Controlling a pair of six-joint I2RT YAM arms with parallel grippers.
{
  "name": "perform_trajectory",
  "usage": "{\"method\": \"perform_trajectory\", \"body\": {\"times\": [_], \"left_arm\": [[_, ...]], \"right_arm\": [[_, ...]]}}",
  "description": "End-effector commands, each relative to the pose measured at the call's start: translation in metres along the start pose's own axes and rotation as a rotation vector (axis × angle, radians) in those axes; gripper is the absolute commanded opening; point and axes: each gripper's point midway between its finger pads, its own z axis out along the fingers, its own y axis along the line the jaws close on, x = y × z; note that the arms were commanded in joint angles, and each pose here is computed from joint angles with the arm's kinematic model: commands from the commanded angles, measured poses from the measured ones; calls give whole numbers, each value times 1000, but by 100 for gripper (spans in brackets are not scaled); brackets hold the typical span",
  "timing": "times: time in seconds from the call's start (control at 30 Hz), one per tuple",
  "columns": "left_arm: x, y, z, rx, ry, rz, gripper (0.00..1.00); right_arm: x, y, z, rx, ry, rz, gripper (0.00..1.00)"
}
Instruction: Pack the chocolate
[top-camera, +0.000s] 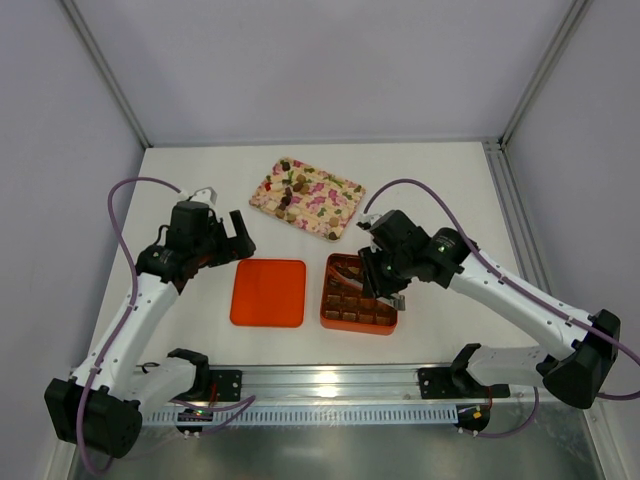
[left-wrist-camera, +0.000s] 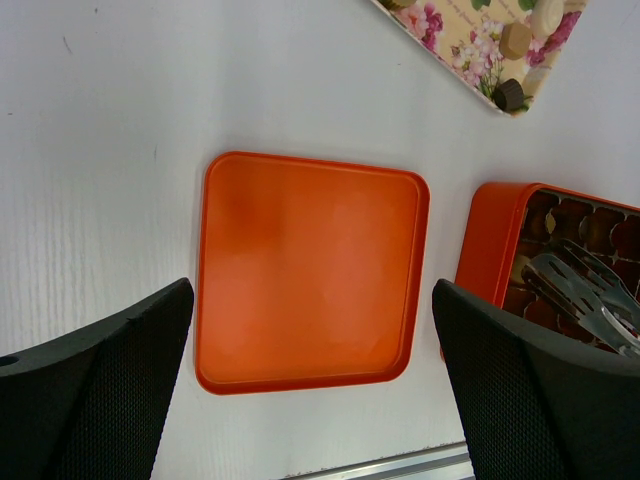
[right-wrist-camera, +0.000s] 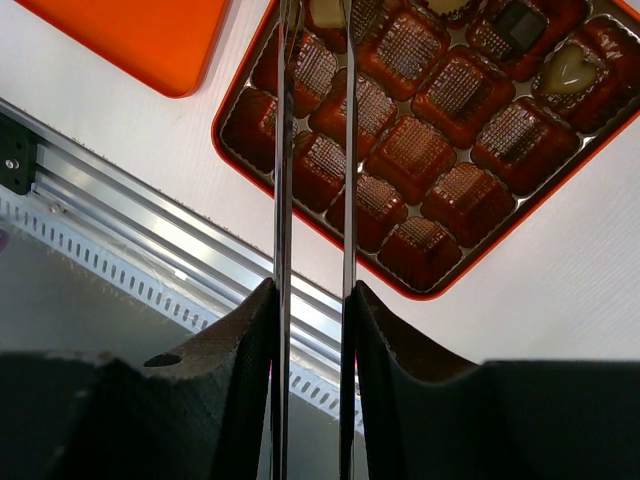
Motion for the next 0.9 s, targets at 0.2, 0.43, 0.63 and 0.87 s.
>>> {"method": "perform_trajectory", "body": {"times": [0.2, 0.43, 0.63, 0.87], "left_arm": [[-9, -1, -2, 1, -32, -6, 100], [-9, -2, -1, 5, -30, -4, 100], [-9, -3, -2, 9, -32, -4, 100], [-9, -4, 0, 12, -21, -2, 100]], "right_arm": [[-12, 5, 0, -4, -44, -7, 38], [-55, -6, -28, 80, -145, -31, 39], [-112, -28, -32, 123, -193, -30, 39], [-159, -48, 5, 129, -134, -36, 39]]}}
